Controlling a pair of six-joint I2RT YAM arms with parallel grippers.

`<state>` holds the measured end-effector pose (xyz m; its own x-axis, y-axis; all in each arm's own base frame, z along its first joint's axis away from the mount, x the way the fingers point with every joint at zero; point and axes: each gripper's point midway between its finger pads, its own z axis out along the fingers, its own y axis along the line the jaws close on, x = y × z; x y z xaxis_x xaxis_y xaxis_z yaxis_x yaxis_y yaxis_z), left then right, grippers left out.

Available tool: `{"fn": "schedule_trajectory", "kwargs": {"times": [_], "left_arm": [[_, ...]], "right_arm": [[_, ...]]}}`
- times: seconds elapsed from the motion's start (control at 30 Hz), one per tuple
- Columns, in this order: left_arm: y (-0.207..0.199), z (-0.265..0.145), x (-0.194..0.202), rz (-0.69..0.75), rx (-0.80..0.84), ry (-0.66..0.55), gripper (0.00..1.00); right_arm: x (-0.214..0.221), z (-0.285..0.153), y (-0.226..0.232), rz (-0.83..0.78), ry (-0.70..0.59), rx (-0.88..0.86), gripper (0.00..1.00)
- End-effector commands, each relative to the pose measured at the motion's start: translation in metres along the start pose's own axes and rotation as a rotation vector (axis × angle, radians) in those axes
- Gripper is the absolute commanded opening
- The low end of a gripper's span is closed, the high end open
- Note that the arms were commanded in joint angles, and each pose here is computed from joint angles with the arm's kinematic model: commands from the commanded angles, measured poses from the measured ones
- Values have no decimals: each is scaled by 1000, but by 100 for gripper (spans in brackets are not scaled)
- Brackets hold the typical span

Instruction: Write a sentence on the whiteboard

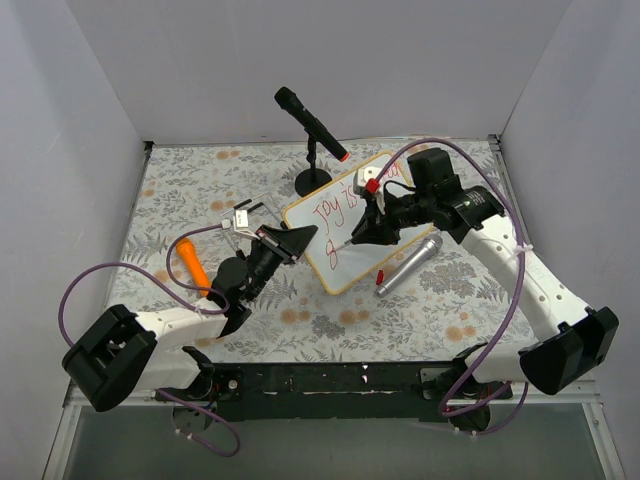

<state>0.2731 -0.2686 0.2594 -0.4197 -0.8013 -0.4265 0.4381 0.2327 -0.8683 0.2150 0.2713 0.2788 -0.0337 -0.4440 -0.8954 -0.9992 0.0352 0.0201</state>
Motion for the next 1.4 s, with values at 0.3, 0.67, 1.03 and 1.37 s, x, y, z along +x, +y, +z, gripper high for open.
{"fn": "schedule_trajectory", "kwargs": {"times": [0.3,0.67,1.03,1.37], "left_arm": [[-52,-12,-28,-52,174,-89,0],[-59,-21,-28,-50,208,-81,0],[-58,-23,-27,-56,212,-77,0],[-57,-24,-27,-59,210,-76,0]], "right_arm": [[-45,-48,15,-83,-182,-22,1],[-22,-42,-1,-26,-150,32,1],[-19,-40,-3,-22,-146,26,1],[-20,-40,-2,-28,-149,20,1]]}}
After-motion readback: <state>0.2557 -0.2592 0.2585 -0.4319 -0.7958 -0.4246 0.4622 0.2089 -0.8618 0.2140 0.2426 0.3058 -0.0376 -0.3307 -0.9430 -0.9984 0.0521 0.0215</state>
